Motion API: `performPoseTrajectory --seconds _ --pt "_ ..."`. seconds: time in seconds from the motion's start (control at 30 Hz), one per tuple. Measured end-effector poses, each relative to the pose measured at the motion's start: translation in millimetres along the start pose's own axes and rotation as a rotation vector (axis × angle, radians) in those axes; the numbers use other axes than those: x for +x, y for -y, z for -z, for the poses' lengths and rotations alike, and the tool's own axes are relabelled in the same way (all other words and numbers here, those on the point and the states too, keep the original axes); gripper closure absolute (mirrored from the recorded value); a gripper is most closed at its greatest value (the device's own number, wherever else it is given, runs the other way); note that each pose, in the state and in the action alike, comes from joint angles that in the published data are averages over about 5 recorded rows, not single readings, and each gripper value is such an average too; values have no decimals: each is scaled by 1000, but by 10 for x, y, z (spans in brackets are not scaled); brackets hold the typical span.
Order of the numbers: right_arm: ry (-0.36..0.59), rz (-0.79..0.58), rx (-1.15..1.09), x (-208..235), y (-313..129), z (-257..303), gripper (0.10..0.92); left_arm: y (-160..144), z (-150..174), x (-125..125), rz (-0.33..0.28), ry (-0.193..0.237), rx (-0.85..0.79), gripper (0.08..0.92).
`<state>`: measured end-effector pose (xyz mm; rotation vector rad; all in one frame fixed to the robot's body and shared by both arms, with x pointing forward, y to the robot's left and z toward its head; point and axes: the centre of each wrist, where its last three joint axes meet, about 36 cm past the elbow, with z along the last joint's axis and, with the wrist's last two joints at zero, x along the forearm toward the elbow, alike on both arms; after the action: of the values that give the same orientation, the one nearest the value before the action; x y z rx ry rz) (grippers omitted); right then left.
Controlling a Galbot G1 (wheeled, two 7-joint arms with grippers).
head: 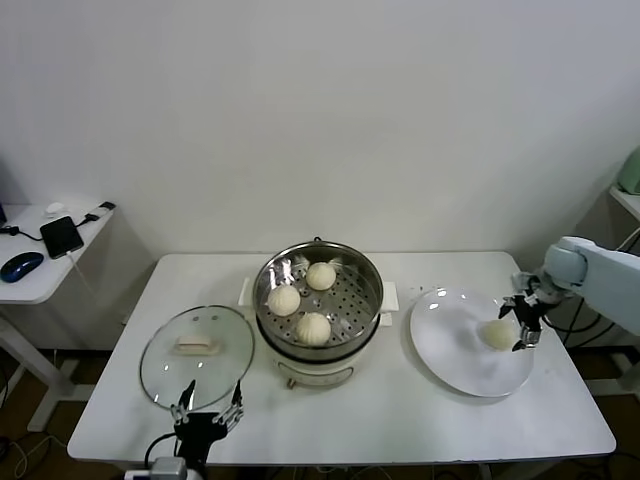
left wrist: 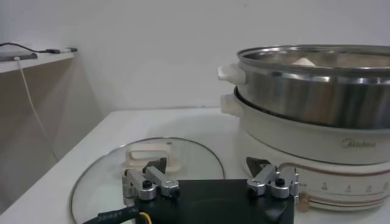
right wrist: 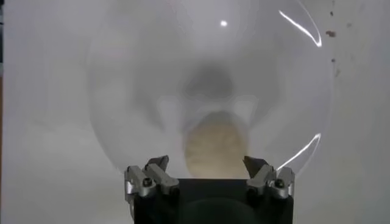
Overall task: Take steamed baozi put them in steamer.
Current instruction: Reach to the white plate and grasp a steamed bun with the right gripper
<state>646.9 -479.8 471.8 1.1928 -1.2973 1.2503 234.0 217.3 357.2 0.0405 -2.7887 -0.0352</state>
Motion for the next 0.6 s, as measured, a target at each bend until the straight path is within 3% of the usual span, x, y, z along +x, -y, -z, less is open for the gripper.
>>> performPoseTrajectory --seconds 0.27,0.6 --pt "-17 -3 5 -123 33 36 208 2 -10 12 0 0 1 177" --pt "-27 -16 5 -55 56 57 420 13 22 37 -3 7 3 177"
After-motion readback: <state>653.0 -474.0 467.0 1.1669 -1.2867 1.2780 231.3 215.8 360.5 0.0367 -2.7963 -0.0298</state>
